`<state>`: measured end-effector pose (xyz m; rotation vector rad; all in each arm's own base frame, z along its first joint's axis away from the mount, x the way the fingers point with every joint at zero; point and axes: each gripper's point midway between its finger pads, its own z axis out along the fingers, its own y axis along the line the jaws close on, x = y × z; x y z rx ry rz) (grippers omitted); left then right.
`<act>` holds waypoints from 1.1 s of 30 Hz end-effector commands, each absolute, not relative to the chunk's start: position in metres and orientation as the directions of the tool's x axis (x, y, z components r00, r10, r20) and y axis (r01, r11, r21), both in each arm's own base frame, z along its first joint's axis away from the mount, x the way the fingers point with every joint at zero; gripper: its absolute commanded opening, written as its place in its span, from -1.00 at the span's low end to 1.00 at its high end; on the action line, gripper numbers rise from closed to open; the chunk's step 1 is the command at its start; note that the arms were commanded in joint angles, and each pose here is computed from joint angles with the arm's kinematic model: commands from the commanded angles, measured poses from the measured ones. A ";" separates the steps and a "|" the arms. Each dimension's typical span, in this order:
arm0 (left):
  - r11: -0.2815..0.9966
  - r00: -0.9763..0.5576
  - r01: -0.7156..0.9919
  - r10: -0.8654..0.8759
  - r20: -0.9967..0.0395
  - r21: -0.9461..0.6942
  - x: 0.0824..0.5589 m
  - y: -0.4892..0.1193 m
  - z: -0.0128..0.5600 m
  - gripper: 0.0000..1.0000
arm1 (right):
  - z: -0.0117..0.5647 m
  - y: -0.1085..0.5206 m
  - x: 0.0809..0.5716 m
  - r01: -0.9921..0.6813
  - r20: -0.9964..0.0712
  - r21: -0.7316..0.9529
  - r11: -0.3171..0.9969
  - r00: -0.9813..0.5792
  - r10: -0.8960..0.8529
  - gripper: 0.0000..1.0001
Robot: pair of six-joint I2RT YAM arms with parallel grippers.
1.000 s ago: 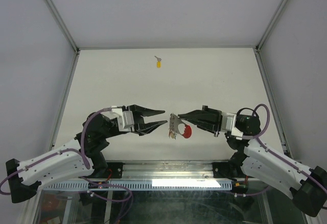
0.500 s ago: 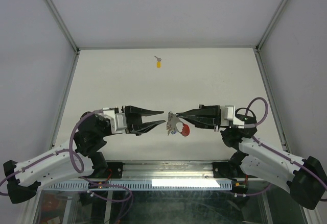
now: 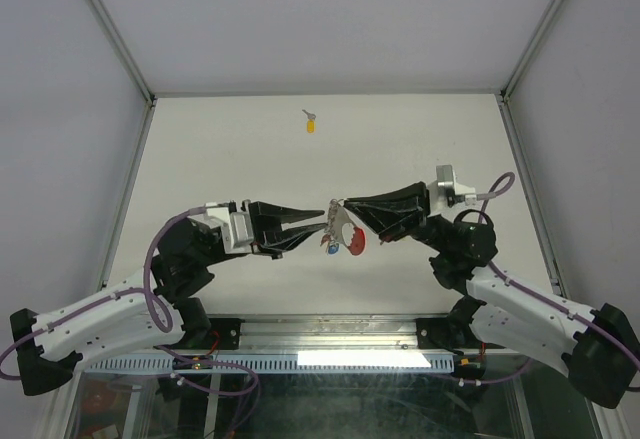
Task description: Put the keys on the keyring
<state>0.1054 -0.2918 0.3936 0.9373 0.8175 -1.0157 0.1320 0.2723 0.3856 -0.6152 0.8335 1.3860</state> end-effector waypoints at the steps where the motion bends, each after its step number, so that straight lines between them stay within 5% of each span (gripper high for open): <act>1: 0.319 0.305 0.931 -0.404 -0.862 0.180 0.116 -0.282 0.425 -0.55 | 0.417 0.264 0.138 -0.955 -0.678 0.292 0.043 -0.176 0.713 -1.00; 9: 0.341 0.242 0.935 -0.425 -0.872 0.093 0.125 -0.282 0.421 -0.52 | 0.419 0.271 0.141 -0.922 -0.576 0.387 0.026 -0.220 0.787 -1.00; 16: 0.352 0.221 0.933 -0.412 -0.884 0.069 0.129 -0.283 0.415 -0.54 | 0.431 0.260 0.138 -0.949 -0.476 0.295 0.108 -0.048 0.878 -1.00; 33: 0.405 0.288 0.909 -0.439 -0.851 0.098 0.122 -0.255 0.437 -0.79 | 0.464 0.270 0.122 -0.978 -0.480 0.098 0.182 0.113 0.870 -1.00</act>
